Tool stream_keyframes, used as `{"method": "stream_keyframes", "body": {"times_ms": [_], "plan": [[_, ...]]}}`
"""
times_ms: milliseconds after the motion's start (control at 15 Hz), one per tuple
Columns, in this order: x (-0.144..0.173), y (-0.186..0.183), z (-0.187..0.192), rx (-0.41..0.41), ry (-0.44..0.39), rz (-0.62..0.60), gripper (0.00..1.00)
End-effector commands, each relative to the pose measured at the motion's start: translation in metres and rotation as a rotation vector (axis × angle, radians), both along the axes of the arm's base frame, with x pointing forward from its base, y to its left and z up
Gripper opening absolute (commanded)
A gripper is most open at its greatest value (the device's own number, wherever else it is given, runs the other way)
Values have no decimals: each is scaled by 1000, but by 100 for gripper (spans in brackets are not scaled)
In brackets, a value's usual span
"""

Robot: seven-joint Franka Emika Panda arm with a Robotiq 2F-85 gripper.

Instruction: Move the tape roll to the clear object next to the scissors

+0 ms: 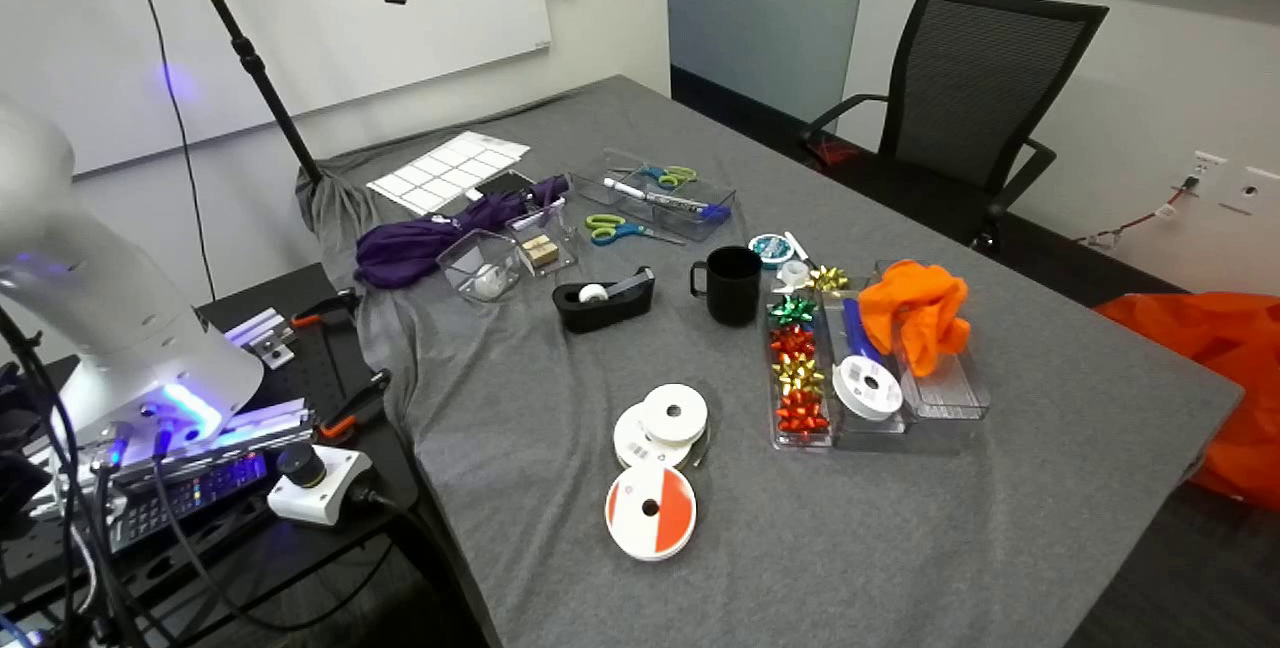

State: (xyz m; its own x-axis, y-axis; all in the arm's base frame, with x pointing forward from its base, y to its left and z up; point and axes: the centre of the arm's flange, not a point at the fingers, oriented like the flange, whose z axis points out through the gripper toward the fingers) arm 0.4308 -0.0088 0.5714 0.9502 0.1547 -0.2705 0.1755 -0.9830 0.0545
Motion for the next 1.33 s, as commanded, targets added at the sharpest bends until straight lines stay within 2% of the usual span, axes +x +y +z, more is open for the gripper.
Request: {"method": "stream_keyframes", "body": {"times_ms": [0,333,667,933,1267], "plan": [[-1,-1,-7,11,-9,14,100],[12,-8,-55,97,-106,69,100],[13,-19,-113,214,-155,142,100],[0,-23,-157,233,-185,239,100],[-22,-28,-209,213,-209,378,100]]}}
